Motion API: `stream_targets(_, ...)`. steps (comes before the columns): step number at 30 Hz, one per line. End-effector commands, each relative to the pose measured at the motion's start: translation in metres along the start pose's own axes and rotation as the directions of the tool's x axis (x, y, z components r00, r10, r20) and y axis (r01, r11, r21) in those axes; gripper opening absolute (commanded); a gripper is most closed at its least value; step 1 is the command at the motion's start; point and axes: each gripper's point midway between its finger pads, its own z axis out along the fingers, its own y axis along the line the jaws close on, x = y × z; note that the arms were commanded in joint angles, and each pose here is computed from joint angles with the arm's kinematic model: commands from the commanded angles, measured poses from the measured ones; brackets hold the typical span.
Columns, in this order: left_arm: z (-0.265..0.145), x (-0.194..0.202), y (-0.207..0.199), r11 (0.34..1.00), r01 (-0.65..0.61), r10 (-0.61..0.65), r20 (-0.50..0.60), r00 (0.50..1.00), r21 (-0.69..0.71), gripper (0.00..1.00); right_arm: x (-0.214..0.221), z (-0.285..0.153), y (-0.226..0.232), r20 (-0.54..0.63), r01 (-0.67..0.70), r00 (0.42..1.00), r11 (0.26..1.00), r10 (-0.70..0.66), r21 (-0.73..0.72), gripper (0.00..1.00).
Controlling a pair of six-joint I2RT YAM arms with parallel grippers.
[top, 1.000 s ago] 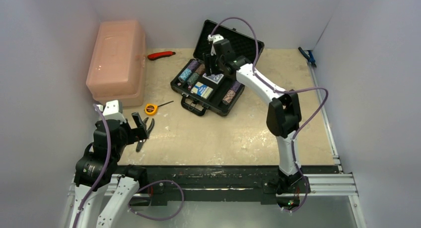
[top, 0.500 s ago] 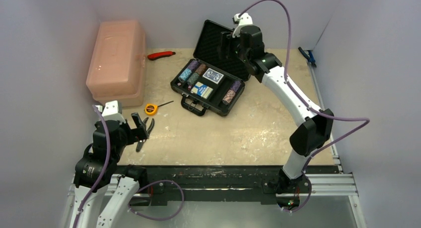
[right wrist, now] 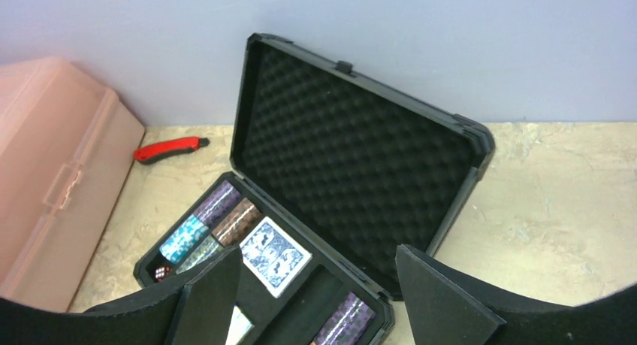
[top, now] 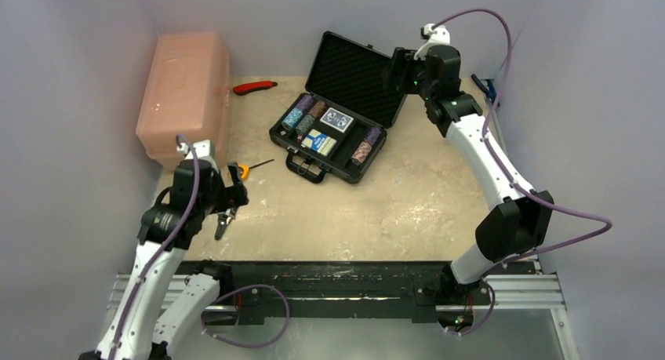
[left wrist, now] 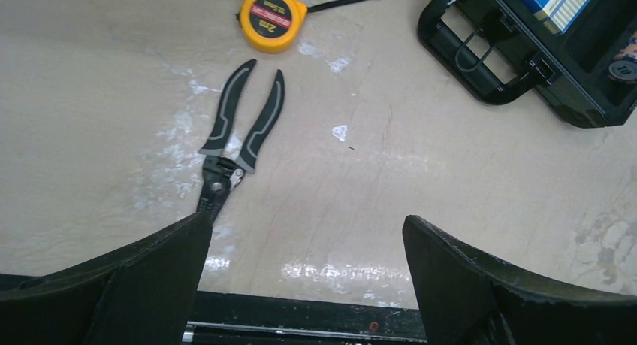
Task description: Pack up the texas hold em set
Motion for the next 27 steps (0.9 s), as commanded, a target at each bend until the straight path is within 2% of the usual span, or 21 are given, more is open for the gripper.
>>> stream_targets(1, 0.030, -0.016, -0.041, 0.989, 0.069, -0.064, -0.037, 0.997, 0.130, 0.99, -0.017, 0.005, -0.026, 0.039, -0.099, 0.994, 0.994, 0.101, -0.053, 0.78)
stream_targets(10, 0.089, -0.034, -0.089, 0.968, 0.126, -0.097, -0.141, 0.985, 0.217, 0.93, -0.010, 0.032, -0.081, 0.006, -0.225, 0.974, 0.970, 0.227, -0.092, 0.76)
stream_targets(15, 0.106, -0.045, -0.107, 0.960, 0.133, -0.087, -0.187, 0.978, 0.247, 0.91, -0.011, 0.050, -0.108, -0.016, -0.299, 0.954, 0.947, 0.299, -0.118, 0.79)
stream_targets(27, 0.136, -0.061, -0.113, 0.971, 0.133, -0.094, -0.195, 0.976, 0.197, 0.88, -0.016, 0.102, -0.155, -0.009, -0.476, 0.878, 0.873, 0.478, -0.105, 0.67)
